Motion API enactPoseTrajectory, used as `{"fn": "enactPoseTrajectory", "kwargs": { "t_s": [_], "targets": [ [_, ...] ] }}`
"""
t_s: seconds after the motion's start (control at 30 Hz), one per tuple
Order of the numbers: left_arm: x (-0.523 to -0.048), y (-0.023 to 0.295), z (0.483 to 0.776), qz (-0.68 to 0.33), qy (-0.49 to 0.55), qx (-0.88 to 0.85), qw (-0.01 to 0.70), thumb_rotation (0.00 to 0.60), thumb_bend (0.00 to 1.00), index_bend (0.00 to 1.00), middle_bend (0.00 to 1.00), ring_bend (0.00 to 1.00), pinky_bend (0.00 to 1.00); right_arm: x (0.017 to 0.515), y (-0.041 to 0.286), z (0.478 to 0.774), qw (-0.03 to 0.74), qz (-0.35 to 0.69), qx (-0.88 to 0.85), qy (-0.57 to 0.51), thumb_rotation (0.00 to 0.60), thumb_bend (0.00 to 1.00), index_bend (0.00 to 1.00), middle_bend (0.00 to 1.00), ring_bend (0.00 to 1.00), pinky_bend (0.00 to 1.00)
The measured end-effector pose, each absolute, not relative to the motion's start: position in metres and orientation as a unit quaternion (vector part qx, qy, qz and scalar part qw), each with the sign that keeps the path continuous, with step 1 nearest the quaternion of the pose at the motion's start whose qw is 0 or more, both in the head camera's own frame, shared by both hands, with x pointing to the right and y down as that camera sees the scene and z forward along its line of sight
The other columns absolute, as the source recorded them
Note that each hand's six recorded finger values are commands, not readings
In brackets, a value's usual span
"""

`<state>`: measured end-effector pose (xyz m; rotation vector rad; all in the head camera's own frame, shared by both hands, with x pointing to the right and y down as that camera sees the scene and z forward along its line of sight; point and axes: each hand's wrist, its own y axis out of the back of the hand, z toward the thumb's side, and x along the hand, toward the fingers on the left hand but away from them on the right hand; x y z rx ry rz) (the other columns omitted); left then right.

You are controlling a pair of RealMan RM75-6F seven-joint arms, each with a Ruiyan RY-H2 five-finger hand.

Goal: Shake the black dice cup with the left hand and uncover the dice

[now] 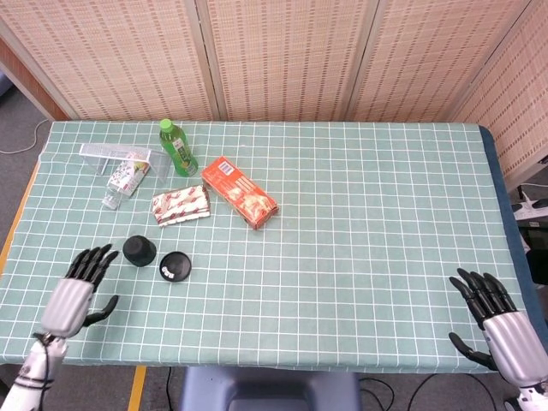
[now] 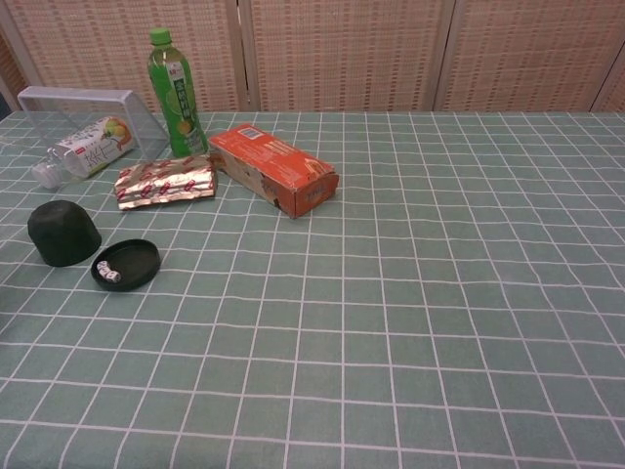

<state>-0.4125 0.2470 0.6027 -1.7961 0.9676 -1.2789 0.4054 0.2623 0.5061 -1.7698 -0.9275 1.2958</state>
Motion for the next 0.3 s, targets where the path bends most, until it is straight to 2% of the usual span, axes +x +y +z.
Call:
{"fn": "enactPoseTrajectory", "kwargs": {
  "t_s": [0.1,0.3],
  "targets": [
    [-0.420,0.270,0.590,-0.479,0.392,-0.703,0.351,0.600,0.38,0.00,0.00,0.00,0.09,0.402,0.264,0.509,0.370,0.505,-0.694,-0.355,0.600,0.20,0.00,0.00,0.00,0.00],
    [-0.420,0.285,0.583,-0.461,0.387,-0.717,0.350,0.600,0.38,0.00,0.00,0.00,0.09,0.403,0.264,0.509,0.372,0.508,-0.690,-0.358,0.600,0.20,0.00,0.00,0.00,0.00]
  ]
}}
